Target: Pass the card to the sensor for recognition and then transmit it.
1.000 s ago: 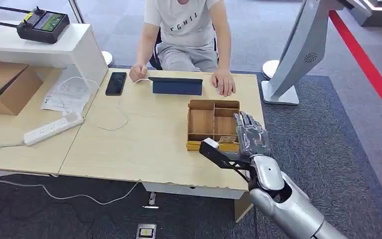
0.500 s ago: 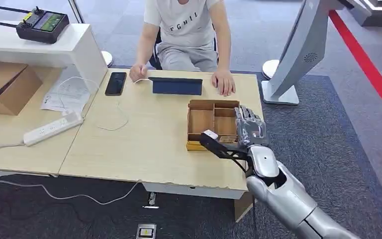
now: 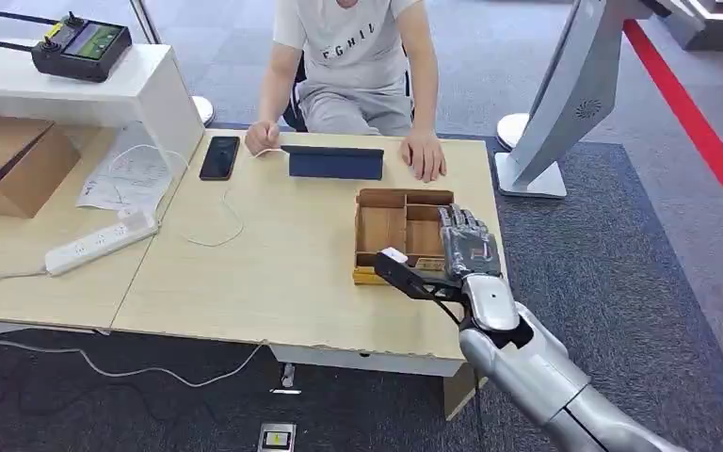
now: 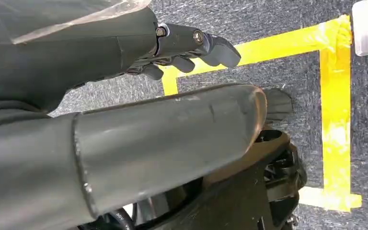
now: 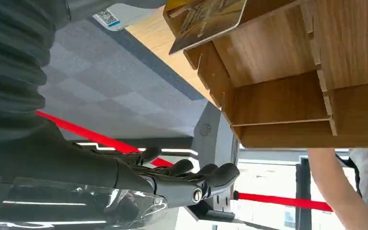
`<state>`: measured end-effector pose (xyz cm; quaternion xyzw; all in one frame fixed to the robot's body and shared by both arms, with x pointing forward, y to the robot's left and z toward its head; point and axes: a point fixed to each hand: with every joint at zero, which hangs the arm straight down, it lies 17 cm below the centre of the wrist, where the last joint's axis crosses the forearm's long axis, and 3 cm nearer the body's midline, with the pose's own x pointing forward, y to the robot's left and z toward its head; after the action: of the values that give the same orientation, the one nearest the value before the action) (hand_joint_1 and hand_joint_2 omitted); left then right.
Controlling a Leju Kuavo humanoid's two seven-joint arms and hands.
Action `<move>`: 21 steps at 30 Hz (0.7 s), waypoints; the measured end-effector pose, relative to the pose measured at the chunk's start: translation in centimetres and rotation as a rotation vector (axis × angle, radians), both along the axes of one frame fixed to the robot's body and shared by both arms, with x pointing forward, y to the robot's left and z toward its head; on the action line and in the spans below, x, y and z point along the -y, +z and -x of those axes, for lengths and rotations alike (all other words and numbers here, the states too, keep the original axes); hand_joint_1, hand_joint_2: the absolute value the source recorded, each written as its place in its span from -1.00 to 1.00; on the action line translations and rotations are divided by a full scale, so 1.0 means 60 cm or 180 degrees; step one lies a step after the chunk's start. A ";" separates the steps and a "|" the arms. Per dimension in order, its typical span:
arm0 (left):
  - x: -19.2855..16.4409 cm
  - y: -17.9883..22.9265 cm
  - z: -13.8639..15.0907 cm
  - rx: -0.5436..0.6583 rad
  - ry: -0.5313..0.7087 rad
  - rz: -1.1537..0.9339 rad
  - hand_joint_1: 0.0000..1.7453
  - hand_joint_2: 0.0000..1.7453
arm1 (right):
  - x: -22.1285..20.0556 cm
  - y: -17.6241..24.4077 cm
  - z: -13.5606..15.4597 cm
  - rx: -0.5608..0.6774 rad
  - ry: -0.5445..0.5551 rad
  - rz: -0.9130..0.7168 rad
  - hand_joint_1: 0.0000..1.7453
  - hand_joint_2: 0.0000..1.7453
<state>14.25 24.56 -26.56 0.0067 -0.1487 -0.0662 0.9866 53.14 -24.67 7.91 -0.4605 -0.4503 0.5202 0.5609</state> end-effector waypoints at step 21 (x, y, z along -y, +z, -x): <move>-0.006 -0.003 0.012 -0.0048 -0.0004 -0.0025 -1.00 -1.00 | -0.013 -0.026 0.013 -0.0117 0.0059 0.0015 -1.00 1.00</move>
<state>13.53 24.91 -26.76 0.0100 -0.1410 -0.0675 0.9877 52.35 -23.89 6.32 -0.4479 -0.4429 0.5348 0.5632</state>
